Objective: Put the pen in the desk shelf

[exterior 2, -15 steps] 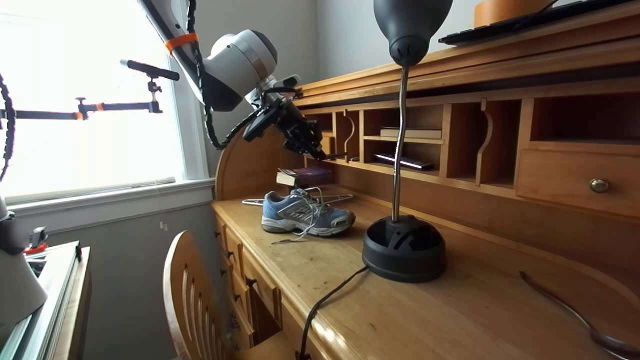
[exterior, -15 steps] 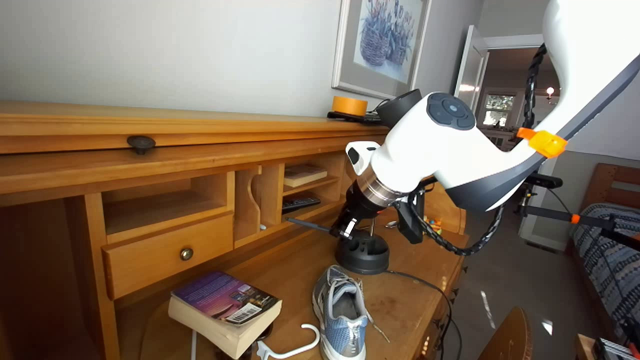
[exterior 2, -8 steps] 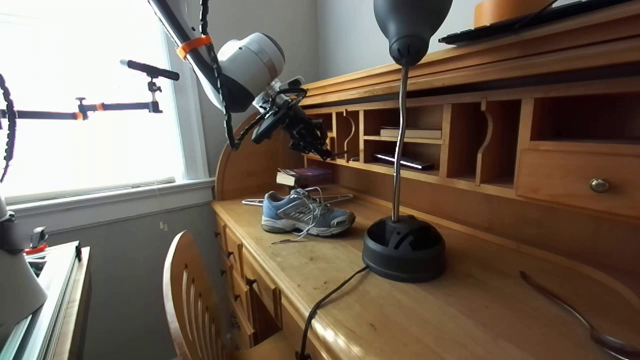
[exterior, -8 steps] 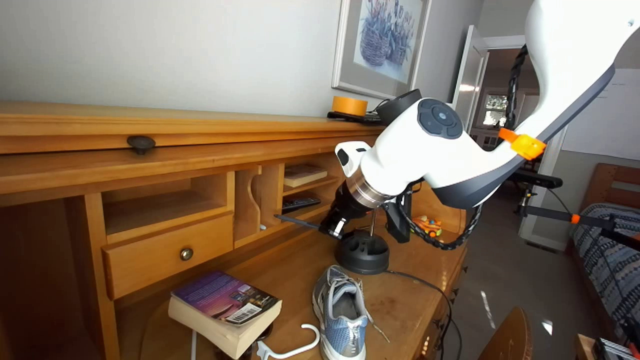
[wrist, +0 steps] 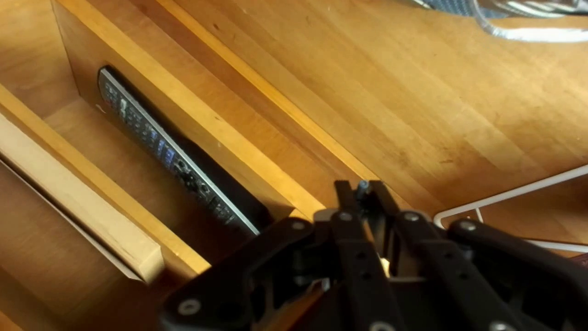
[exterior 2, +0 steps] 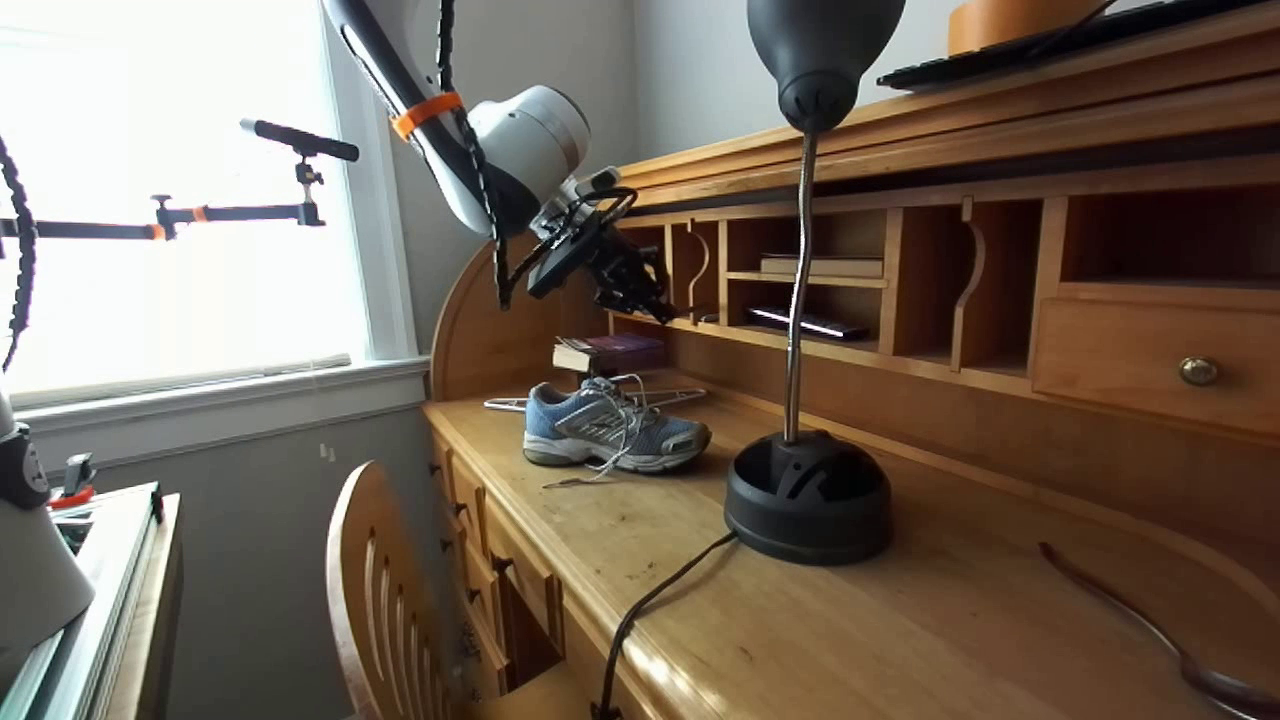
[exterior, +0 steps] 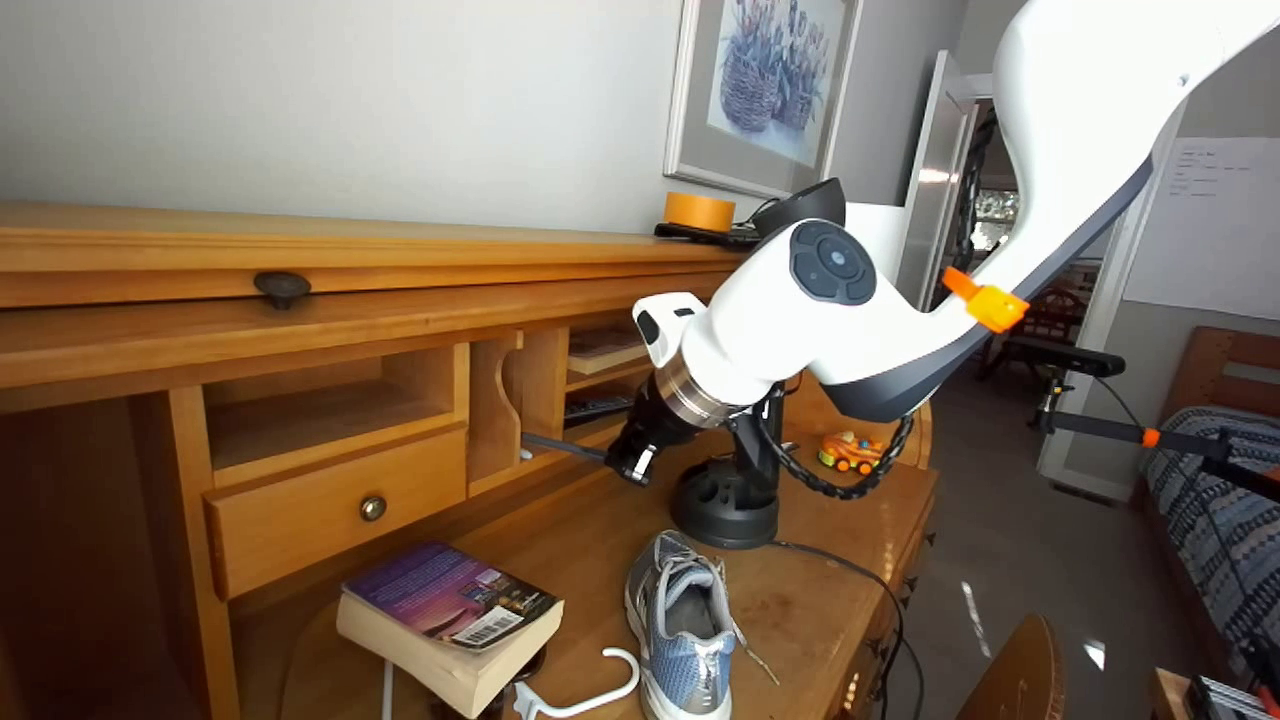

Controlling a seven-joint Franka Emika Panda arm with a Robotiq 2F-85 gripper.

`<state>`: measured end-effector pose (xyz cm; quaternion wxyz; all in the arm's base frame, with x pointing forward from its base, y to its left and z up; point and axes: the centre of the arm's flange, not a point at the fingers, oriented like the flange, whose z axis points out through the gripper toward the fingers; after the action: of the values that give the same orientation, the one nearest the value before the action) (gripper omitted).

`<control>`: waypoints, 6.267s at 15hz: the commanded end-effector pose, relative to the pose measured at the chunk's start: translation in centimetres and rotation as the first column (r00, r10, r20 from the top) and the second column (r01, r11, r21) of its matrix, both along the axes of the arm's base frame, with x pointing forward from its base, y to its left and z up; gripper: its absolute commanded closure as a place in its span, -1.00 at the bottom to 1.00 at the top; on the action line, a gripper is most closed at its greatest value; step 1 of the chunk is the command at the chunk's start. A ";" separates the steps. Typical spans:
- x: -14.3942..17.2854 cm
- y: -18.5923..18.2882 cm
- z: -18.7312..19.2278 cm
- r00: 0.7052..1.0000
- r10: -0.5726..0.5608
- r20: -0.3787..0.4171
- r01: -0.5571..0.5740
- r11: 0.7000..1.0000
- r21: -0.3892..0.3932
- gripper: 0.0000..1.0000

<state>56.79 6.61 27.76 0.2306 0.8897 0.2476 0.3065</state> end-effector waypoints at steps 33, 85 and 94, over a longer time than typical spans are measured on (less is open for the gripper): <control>9.1 3.3 -2.2 0.965 -0.214 0.151 0.197 0.973 0.125 0.93; -9.1 -0.7 6.3 0.805 -0.299 -0.512 0.560 0.668 0.491 0.91; -10.8 -3.3 9.4 0.731 -0.314 -0.606 0.610 0.697 0.376 -0.35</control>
<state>48.70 4.50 34.91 -0.0506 0.9947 -0.0514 0.0731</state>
